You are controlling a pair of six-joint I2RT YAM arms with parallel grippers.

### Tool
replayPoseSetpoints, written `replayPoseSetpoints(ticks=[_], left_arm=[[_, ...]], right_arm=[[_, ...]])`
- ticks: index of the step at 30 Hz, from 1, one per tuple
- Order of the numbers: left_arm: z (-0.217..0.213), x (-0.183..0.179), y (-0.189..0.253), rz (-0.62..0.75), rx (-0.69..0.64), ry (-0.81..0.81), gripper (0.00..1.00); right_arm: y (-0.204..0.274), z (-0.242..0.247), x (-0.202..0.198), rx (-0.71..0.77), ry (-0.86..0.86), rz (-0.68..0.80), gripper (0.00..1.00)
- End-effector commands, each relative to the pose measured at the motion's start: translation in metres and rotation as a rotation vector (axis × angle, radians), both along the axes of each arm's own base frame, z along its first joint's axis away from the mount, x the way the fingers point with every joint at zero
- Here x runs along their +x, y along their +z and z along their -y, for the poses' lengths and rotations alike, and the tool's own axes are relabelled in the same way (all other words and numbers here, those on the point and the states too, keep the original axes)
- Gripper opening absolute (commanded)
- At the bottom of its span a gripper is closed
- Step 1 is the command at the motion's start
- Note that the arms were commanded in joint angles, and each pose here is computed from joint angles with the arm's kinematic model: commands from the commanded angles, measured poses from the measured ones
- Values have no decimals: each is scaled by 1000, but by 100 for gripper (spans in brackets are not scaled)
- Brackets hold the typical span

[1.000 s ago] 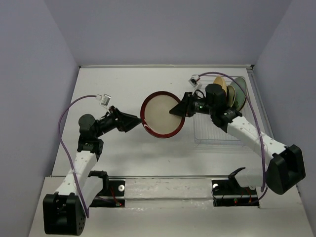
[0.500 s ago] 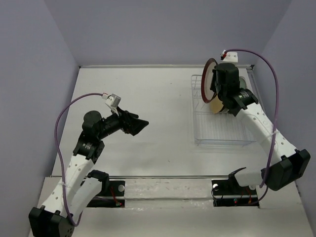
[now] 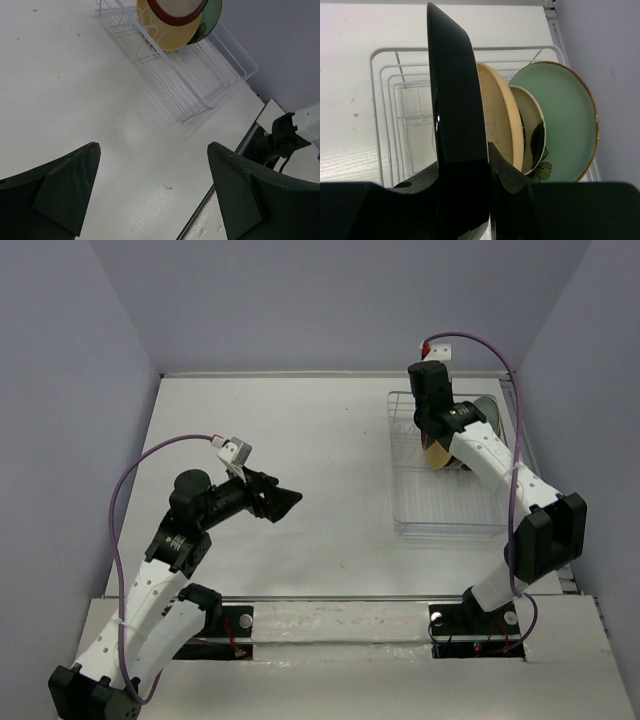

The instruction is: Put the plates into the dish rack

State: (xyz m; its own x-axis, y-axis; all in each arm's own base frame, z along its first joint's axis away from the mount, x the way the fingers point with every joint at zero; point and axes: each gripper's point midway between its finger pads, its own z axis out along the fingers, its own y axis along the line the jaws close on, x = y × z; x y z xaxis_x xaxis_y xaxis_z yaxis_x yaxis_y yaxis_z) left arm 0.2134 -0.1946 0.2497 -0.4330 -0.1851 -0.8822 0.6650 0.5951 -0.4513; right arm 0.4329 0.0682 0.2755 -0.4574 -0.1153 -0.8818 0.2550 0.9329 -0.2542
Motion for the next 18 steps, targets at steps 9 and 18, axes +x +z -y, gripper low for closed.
replayPoseSetpoints(ticks=[9, 18], left_arm=[[-3, 4, 24, 76, -6, 20, 99], [-5, 10, 19, 56, 1, 38, 99]], right_arm=[[-14, 2, 25, 197, -1, 89, 7], [-66, 8, 24, 323, -5, 31, 7]])
